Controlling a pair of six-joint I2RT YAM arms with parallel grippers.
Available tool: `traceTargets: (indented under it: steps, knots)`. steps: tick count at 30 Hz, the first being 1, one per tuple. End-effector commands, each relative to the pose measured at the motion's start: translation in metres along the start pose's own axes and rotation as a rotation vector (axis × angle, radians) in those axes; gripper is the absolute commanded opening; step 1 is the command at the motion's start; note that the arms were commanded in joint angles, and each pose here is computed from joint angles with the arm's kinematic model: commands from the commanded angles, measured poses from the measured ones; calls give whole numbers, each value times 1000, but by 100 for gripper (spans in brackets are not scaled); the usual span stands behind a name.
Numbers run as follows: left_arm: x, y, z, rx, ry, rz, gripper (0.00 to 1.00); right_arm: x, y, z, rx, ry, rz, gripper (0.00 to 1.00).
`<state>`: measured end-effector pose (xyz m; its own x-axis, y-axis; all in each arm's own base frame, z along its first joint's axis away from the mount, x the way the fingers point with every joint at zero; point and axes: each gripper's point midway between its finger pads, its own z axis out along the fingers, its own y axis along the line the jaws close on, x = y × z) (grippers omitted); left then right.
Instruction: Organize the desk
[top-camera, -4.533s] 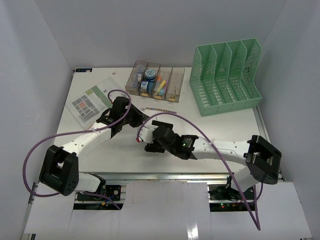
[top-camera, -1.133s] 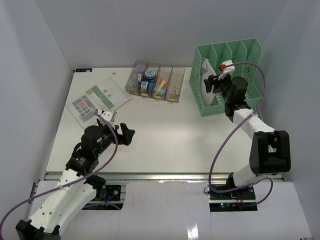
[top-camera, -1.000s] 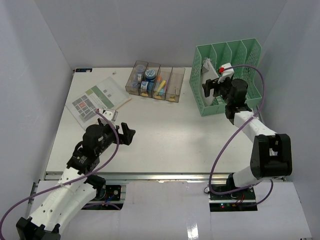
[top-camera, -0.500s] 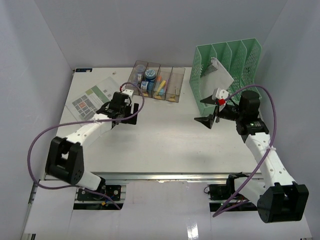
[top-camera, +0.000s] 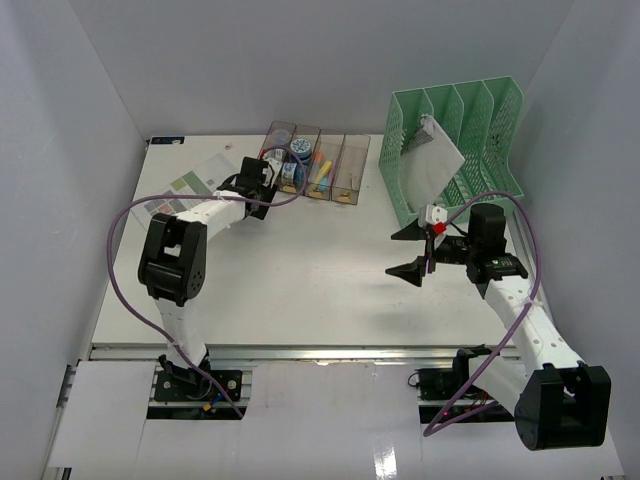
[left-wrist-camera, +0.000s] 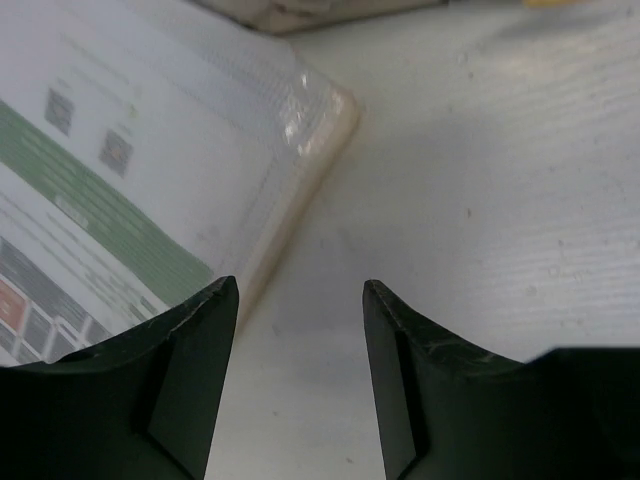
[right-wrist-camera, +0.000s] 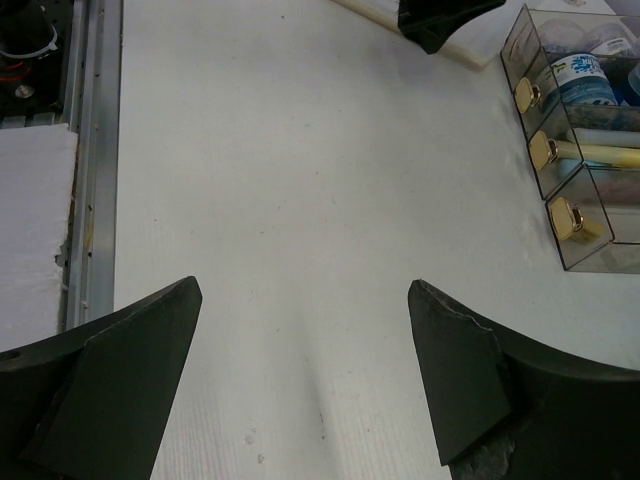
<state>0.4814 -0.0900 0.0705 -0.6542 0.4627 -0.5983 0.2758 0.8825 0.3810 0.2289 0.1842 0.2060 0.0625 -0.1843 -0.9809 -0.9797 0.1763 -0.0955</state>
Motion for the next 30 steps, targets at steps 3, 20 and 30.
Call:
traceTargets:
  steps: [3, 20, 30]
  knots:
    - [-37, 13, 28, -32, -72, 50, 61, -5, 2, 1, -23, -20, -42, 90]
    - [-13, 13, 55, -44, -15, 56, 28, -2, -3, 0, -1, -3, -41, 90]
    - [-10, 17, 24, -11, -48, -30, 3, 2, -3, -1, 7, 12, -40, 90]
